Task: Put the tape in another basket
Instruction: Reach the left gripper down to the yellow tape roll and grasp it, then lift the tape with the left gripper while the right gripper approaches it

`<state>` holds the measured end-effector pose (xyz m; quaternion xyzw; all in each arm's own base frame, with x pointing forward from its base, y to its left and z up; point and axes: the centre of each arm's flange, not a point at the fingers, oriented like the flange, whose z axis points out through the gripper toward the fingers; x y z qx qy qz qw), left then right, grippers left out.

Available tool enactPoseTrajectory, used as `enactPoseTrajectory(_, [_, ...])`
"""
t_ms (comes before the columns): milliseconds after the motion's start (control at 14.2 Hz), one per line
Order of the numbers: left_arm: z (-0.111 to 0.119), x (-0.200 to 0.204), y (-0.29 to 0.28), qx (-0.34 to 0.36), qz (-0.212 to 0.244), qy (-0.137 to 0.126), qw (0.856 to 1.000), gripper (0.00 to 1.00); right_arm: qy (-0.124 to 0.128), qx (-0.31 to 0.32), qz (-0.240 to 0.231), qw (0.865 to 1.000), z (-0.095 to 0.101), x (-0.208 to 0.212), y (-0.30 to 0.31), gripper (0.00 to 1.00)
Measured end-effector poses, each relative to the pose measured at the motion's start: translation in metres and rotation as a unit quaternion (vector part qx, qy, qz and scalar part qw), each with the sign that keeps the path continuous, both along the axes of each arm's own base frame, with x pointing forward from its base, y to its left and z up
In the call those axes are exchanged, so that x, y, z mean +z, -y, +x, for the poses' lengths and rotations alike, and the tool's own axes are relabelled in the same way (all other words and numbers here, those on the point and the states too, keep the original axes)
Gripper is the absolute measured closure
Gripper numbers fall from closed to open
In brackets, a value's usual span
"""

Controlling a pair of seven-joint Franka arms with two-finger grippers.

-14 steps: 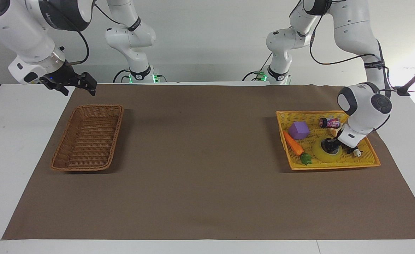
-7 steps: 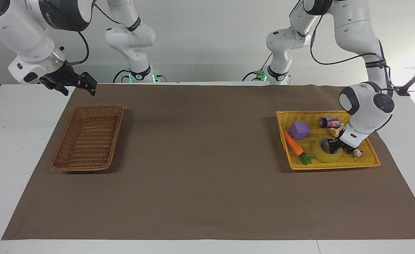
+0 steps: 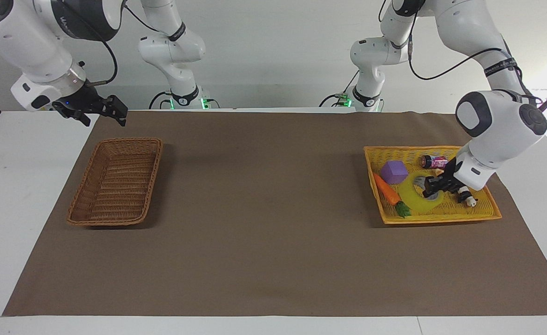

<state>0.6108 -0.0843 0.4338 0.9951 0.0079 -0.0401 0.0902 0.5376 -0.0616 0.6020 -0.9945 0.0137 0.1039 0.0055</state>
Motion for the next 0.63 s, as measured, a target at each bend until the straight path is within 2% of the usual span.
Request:
enactPoseTrajectory(211, [-0.032,0.003,0.128,0.019,-0.014,-0.027,0.999,0.78,0.000,0.000,0.000,1.000,0.000,0.000,0.000,0.00])
enactPoseTrajectory(281, [-0.043,0.005,0.162,0.026,-0.028,-0.029,0.999,0.78,0.000,-0.001,0.000,1.000,0.000,0.000,0.000,0.00])
enactPoseTrajectory(492, [-0.055,0.008,0.199,0.038,-0.058,-0.030,0.997,0.78,0.000,-0.006,0.000,1.000,-0.001,0.000,0.006,0.00])
enactPoseTrajectory(562, [-0.055,0.008,0.199,0.039,-0.059,-0.030,0.997,0.78,0.005,-0.004,0.017,1.000,0.001,0.000,0.004,0.00])
enactPoseTrajectory(632, [-0.055,0.008,0.197,0.040,-0.059,-0.030,0.997,0.78,0.021,-0.003,0.054,0.998,0.004,0.000,-0.003,0.00])
